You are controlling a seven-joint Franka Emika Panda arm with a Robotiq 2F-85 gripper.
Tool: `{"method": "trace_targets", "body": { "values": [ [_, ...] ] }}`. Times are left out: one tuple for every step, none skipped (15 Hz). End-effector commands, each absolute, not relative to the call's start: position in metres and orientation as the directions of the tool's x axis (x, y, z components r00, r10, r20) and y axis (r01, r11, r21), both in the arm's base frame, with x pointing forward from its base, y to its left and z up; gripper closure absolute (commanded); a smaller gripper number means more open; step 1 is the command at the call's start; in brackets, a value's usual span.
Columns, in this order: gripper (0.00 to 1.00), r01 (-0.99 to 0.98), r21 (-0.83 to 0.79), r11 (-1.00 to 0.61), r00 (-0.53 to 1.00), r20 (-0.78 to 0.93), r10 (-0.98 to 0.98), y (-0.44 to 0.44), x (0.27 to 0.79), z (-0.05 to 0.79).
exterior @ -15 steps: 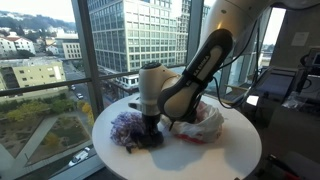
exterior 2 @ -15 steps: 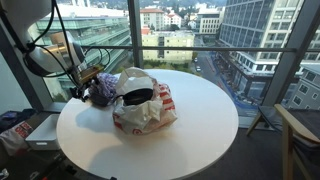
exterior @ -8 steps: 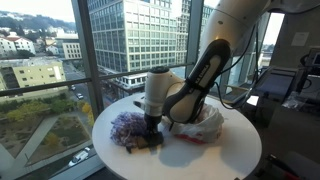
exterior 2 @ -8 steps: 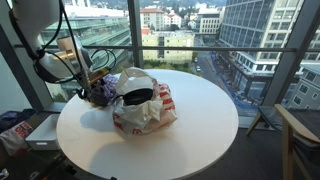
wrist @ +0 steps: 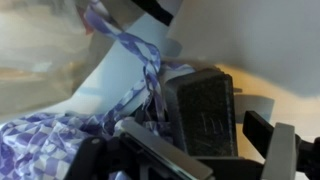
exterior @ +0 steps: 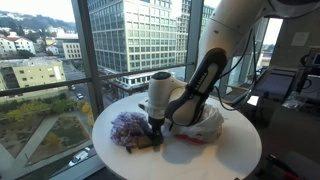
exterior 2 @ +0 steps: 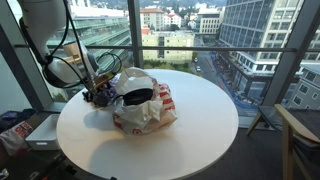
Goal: Put the items, which are on the table, in the plastic
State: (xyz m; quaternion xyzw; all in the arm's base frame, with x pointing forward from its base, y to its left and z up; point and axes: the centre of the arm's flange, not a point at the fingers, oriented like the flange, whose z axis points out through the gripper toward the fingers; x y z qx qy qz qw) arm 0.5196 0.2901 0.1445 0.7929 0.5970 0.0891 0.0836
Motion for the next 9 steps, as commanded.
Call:
{"method": "trace_targets", "body": {
  "values": [
    [0.25,0.916,0.259,-0.306,0.305,0.047,0.951,0.291,0.529,0.134],
    [0.26,0.914,0.255,-0.315,0.314,0.046,0.948,0.29,0.53,0.134],
    [0.32,0.913,0.252,-0.321,0.321,0.044,0.946,0.289,0.529,0.133],
    [0.42,0.907,0.259,-0.333,0.335,0.037,0.941,0.29,0.528,0.133],
    [0.49,0.896,0.274,-0.349,0.354,0.03,0.935,0.291,0.527,0.132],
    [0.56,0.884,0.293,-0.365,0.372,0.032,0.928,0.292,0.525,0.135],
    [0.64,0.872,0.302,-0.385,0.396,0.029,0.918,0.292,0.524,0.138],
    [0.68,0.858,0.315,-0.405,0.42,0.02,0.907,0.291,0.523,0.143],
    [0.68,0.843,0.327,-0.427,0.448,0.012,0.894,0.29,0.521,0.147]
  ]
}}
